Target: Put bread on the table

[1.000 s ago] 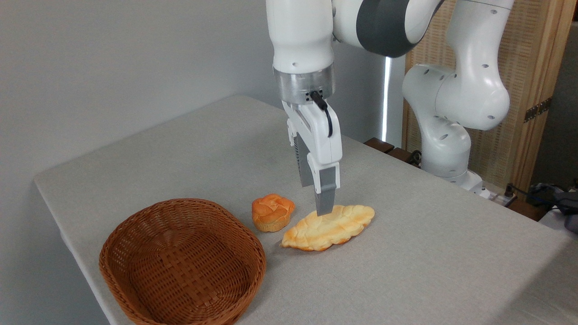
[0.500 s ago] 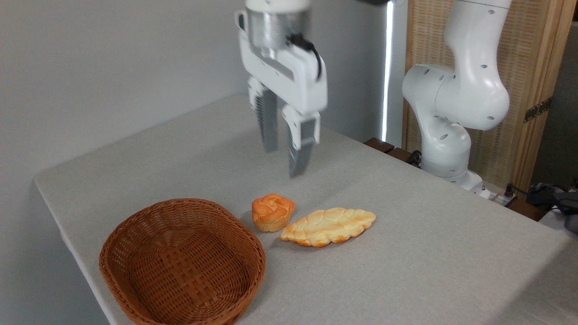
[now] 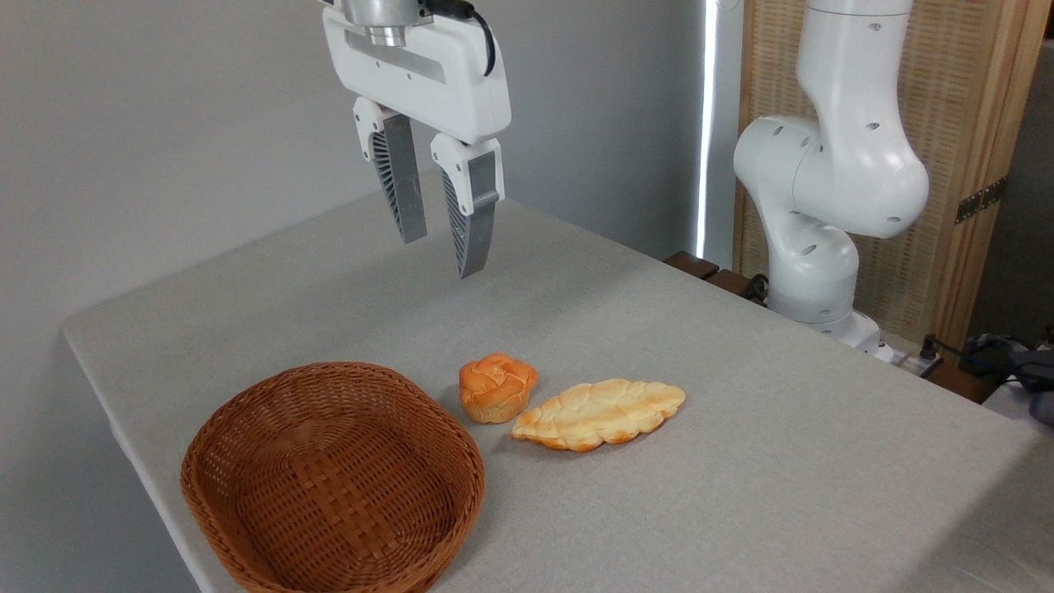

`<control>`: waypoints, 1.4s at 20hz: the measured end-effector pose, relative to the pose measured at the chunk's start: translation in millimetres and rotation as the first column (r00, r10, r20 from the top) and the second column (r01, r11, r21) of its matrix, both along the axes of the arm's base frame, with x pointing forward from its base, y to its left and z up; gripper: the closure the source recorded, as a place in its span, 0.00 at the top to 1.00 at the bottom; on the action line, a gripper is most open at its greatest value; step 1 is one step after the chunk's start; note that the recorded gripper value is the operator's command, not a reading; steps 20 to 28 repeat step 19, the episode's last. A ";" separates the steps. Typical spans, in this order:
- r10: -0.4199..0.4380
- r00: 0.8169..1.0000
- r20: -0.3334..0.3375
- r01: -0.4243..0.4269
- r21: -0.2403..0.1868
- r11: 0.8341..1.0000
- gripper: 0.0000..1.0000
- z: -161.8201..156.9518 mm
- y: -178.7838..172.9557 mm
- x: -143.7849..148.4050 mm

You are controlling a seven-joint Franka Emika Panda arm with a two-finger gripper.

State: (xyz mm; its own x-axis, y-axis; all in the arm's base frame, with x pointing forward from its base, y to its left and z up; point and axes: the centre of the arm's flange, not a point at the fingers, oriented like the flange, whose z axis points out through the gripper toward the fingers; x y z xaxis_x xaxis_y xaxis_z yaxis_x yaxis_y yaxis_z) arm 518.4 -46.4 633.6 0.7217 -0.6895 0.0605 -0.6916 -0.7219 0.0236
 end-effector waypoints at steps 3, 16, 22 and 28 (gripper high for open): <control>0.001 1.000 -0.004 -0.001 0.001 1.000 1.00 -1.9 0.0 6.7; -0.020 1.000 -0.011 0.020 0.004 1.000 1.00 -6.8 -13.2 19.0; -0.019 1.000 -0.011 0.019 0.004 1.000 1.00 -7.0 -12.8 19.2; -0.019 1.000 -0.011 0.019 0.004 1.000 1.00 -7.0 -12.8 19.2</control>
